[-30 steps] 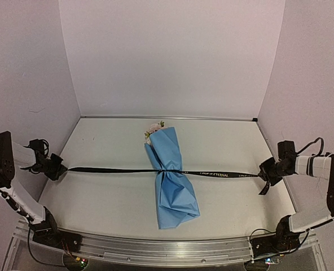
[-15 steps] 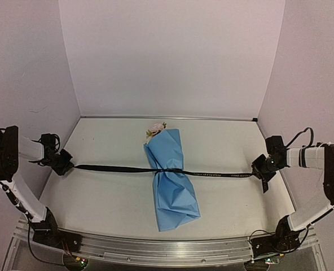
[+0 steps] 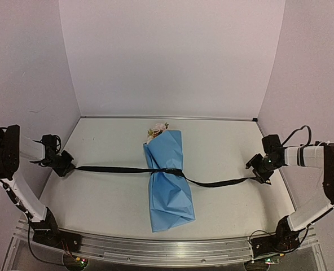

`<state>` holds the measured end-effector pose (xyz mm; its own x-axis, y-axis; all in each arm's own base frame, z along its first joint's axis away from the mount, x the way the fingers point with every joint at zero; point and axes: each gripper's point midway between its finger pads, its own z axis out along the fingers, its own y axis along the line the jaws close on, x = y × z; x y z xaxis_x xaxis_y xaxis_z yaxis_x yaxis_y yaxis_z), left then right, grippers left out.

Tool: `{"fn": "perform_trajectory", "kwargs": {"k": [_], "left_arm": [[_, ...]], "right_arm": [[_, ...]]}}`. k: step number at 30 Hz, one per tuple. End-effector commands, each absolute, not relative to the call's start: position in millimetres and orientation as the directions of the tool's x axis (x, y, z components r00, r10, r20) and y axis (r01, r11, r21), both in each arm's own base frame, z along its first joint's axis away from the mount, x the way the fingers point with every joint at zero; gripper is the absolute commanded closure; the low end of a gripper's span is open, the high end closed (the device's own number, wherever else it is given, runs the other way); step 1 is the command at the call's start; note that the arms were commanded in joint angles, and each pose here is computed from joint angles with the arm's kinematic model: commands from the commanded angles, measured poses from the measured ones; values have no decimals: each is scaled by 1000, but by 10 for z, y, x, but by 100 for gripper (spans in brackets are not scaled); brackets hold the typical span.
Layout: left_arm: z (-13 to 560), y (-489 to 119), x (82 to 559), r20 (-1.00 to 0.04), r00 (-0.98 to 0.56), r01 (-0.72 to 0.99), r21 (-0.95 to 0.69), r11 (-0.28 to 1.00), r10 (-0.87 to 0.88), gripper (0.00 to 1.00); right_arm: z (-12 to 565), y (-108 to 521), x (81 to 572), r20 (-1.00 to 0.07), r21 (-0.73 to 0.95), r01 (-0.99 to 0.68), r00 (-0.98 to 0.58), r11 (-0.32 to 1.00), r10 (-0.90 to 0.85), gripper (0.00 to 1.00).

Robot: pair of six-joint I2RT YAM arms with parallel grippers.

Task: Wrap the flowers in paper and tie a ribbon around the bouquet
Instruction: Place the right side of the half-tied ribbon at the center of the board, then pick up the right side of the half-tied ribbon from the center of the board.

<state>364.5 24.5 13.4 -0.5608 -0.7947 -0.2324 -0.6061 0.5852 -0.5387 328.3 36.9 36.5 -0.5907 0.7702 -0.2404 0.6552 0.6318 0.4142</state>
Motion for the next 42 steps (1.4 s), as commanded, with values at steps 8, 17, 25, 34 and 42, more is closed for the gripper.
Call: {"fn": "perform_trajectory", "kwargs": {"k": [8,17,25,34,42], "left_arm": [[125,196,3706,-244,-583,-570,-557,604,-775,100],[105,188,3690,-244,-585,-567,-559,605,-773,100],[123,168,3689,-243,-588,-559,-567,605,-771,100],[131,159,3684,-244,-593,-553,-569,608,-768,100],[113,133,3667,-232,-602,-549,-574,607,-764,100]], "right_arm": [[785,1150,3195,-187,596,577,-576,558,796,28],[731,1919,3037,5,696,604,-545,388,839,29],[691,2560,3026,117,725,606,-575,326,809,34],[469,2912,3010,208,717,640,-575,277,791,39],[367,2936,3135,177,716,639,-556,281,812,58]]}}
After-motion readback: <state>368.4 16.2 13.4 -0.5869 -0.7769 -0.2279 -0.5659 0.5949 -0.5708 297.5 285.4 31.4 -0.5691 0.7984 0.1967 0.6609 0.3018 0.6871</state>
